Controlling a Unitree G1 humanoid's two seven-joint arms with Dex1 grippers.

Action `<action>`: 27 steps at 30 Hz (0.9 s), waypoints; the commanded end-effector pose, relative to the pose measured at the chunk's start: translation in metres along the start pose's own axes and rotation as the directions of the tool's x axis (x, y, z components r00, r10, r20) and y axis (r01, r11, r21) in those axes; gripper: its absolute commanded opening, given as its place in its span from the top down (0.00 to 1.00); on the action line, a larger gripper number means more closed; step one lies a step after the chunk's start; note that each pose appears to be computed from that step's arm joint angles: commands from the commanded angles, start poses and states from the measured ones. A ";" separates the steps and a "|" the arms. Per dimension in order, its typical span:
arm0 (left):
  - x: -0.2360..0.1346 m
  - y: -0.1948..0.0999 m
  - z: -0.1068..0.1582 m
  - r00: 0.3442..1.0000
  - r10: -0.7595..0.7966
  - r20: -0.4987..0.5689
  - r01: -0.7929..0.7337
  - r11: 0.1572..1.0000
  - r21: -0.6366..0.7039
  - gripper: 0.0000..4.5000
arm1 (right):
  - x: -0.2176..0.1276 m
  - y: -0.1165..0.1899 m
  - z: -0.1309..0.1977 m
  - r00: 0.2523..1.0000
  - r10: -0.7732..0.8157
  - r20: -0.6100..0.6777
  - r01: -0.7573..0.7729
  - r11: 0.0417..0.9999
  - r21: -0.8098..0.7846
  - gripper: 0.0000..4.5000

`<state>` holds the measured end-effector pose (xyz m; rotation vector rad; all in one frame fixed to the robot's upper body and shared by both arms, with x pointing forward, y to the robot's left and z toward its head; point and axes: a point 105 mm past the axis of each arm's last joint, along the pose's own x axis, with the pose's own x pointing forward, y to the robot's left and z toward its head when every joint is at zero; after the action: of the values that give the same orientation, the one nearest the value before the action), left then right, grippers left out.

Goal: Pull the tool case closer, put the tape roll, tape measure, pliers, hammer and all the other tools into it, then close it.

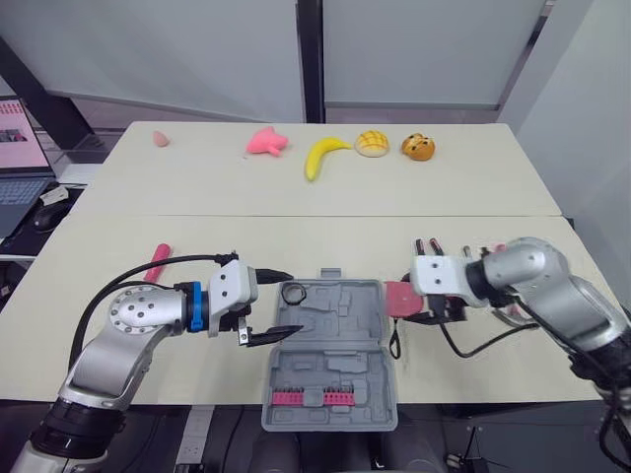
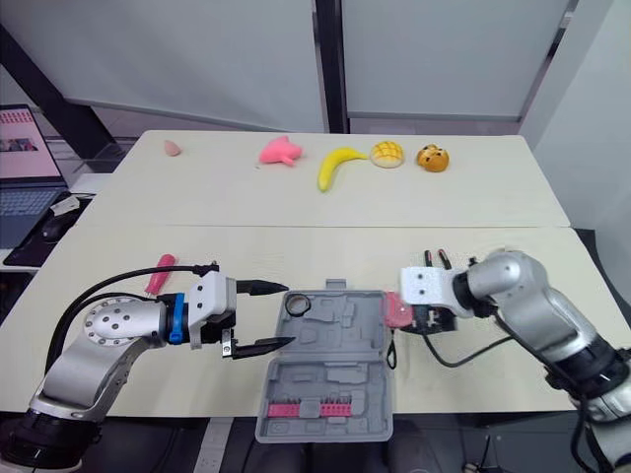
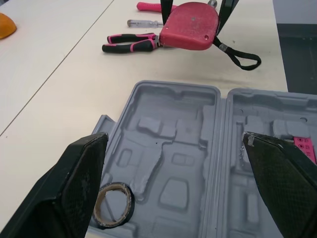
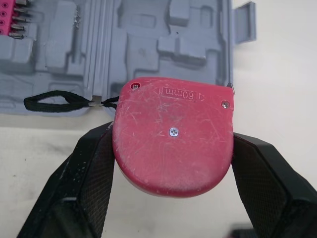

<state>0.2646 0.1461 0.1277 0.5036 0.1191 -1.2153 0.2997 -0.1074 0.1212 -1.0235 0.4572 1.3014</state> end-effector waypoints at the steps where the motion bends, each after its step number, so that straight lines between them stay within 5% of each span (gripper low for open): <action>1: 0.000 0.002 0.003 1.000 0.006 -0.003 -0.006 1.000 0.022 0.00 | 0.005 -0.010 0.002 0.999 -0.002 -0.032 0.002 1.000 -0.002 0.30; 27: 0.013 0.005 -0.001 1.000 -0.006 -0.012 0.006 1.000 0.018 0.00 | 0.062 -0.037 0.007 0.986 0.092 -0.136 -0.097 0.995 -0.029 0.30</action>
<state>0.2747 0.1407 0.1140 0.5187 0.1635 -1.2137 0.3441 -0.0691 0.0783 -1.1137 0.6365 1.3387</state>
